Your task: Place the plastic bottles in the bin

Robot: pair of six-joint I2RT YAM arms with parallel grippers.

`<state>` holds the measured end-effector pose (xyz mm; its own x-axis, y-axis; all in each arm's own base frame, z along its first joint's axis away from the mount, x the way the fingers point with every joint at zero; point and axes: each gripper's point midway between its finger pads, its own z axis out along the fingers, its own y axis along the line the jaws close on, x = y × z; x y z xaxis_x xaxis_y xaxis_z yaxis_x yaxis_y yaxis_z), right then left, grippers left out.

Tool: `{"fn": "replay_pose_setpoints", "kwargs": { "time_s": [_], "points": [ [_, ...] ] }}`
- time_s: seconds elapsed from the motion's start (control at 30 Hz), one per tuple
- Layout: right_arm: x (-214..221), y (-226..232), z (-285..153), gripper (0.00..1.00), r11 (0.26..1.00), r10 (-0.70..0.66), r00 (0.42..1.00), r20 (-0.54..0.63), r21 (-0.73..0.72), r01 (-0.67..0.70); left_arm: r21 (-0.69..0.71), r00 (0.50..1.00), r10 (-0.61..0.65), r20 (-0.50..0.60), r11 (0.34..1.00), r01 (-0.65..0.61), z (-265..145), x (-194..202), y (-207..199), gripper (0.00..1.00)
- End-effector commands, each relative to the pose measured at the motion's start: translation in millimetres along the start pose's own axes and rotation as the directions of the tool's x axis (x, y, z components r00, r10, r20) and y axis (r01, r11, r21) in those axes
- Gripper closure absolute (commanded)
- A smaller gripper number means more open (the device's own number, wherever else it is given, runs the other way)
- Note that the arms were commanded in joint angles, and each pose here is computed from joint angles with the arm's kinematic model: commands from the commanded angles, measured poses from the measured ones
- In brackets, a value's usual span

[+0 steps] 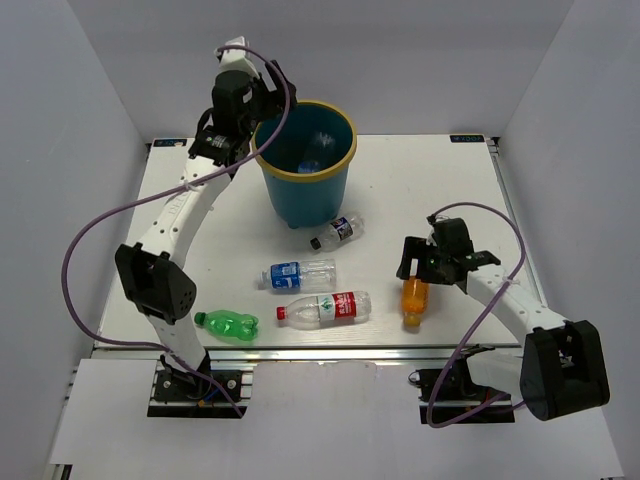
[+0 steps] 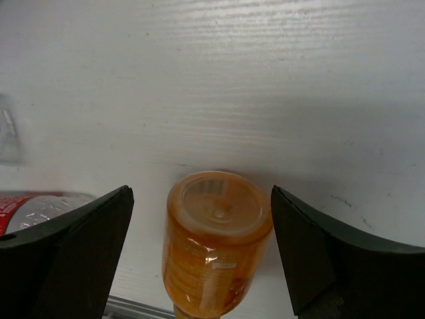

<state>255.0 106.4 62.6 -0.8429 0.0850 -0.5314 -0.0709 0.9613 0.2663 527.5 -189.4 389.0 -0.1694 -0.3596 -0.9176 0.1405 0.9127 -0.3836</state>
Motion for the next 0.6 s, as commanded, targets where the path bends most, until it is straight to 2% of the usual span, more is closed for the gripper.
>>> {"fn": "replay_pose_setpoints", "kwargs": {
  "time_s": [0.0, 0.2, 0.27, 0.33, 0.4, 0.47, 0.57],
  "points": [
    [13.2, -0.8, -0.5, 0.12, 0.999, 0.048, 0.998, -0.03, -0.004, -0.048, 0.033, 0.993, -0.006, 0.117, 0.999, 0.002, -28.9, -63.9, -19.1, 0.02],
    [21.3, -0.2, 6.0, 0.26, 0.998, 0.061, 0.996, -0.065, -0.008, -0.062, -0.092, 0.987, 0.009, 0.163, 0.996, 0.006, -62.0, -72.9, 11.6, 0.02],
    [23.5, -0.7, 5.5, 0.31, 0.998, 0.061, 0.995, -0.077, -0.005, -0.062, -0.187, 0.984, -0.005, 0.179, 0.981, 0.039, -83.4, -68.1, 38.2, 0.02],
    [29.2, -3.4, 6.2, 0.3, 0.998, 0.063, 0.993, -0.098, 0.009, -0.063, -0.248, 0.98, -0.027, 0.196, 0.966, 0.076, -97.3, -64.5, 63.7, 0.02],
    [34.1, -6.4, 7.0, 0.38, 0.998, 0.066, 0.992, -0.106, 0.021, -0.064, -0.277, 0.977, -0.058, 0.206, 0.954, 0.115, -116.5, -50.9, 86.0, 0.02],
    [37.0, -7.9, 7.2, 0.52, 0.997, 0.08, 0.991, -0.103, 0.031, -0.078, -0.304, 0.973, -0.086, 0.216, 0.941, 0.15, -127.1, -41.7, 100.0, 0.02],
    [23.7, -1.2, 2.5, 0.62, 0.997, 0.071, 0.996, -0.055, 0.004, -0.071, -0.357, 0.973, -0.103, 0.207, 0.918, 0.174, -144.4, -22.6, 121.3, 0.02]
  ]
}}
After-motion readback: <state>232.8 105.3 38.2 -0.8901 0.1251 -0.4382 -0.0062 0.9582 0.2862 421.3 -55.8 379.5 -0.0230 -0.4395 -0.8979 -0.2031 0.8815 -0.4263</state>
